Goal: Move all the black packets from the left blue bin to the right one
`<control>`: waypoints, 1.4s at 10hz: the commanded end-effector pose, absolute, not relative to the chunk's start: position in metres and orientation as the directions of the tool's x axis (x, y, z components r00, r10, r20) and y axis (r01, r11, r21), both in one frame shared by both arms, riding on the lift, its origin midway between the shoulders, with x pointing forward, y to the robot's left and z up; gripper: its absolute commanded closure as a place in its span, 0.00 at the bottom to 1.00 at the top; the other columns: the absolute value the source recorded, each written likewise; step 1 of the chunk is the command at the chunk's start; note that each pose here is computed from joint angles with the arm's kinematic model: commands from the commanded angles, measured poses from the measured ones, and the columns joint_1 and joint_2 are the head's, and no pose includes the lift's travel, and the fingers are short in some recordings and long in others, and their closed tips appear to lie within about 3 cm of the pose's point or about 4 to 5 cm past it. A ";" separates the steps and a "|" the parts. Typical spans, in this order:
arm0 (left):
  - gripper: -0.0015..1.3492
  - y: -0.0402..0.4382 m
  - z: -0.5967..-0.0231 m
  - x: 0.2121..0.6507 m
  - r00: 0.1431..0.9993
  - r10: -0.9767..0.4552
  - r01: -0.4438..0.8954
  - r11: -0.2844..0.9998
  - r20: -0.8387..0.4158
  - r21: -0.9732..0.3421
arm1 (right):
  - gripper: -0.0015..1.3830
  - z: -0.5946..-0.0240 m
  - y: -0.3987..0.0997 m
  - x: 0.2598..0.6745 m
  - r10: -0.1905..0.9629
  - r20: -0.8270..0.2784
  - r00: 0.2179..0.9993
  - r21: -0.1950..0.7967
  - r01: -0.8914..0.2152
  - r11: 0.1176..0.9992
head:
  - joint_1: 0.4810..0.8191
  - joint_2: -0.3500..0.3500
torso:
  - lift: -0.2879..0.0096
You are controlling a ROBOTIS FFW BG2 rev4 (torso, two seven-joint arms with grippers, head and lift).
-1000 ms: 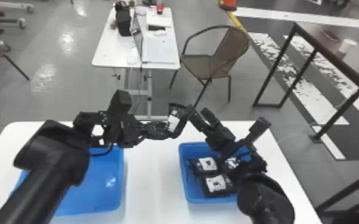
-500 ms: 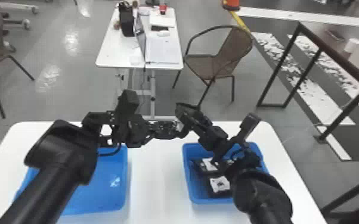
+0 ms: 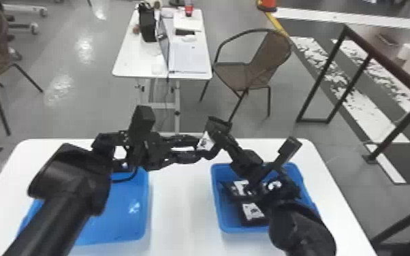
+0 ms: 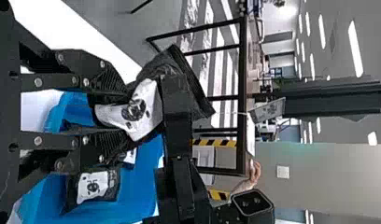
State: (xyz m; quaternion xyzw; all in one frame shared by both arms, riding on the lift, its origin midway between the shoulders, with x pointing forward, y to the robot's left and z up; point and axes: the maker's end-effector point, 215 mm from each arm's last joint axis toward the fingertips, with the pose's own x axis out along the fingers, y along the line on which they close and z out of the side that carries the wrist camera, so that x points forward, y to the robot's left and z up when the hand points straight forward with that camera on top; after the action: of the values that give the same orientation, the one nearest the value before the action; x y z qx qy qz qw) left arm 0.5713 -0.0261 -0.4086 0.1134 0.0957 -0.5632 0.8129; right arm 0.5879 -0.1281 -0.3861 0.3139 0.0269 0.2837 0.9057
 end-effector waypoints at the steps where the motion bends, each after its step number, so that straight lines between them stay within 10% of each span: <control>1: 0.35 -0.011 -0.406 0.577 0.391 -0.883 0.920 0.387 -0.262 0.066 | 0.87 -0.387 -0.145 0.589 0.495 0.141 0.857 0.602 -0.471 0.645 | 0.63 0.29 | 0.97; 5: 0.00 0.099 -0.408 0.580 0.621 -0.752 0.772 0.635 -0.221 0.013 | 0.87 -0.426 -0.250 0.584 0.359 0.061 0.932 0.610 -0.319 0.725 | 0.63 0.29 | 0.97; 10: 0.00 0.232 -0.398 0.540 0.831 -0.541 0.538 0.841 -0.131 -0.060 | 0.82 -0.527 -0.335 0.535 0.216 -0.135 0.967 0.657 -0.076 0.750 | 0.63 0.34 | 0.97; 13: 0.10 0.265 -0.393 0.529 0.876 -0.472 0.472 0.881 -0.098 -0.026 | 0.05 -0.526 -0.369 0.534 0.187 -0.185 0.965 0.537 -0.060 0.841 | 0.63 0.35 | 0.97; 14: 0.19 0.267 -0.394 0.525 0.879 -0.468 0.468 0.883 -0.091 -0.022 | 0.06 -0.514 -0.384 0.528 0.151 -0.184 0.971 0.457 -0.052 0.888 | 0.63 0.35 | 0.97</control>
State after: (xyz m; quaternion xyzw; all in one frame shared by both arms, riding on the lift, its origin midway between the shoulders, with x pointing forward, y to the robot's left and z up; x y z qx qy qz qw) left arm 0.5272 0.2660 -0.3941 0.0001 0.0505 -0.2435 0.9686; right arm 0.5310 -0.3780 -0.5216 0.2522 0.1136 0.0528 0.9595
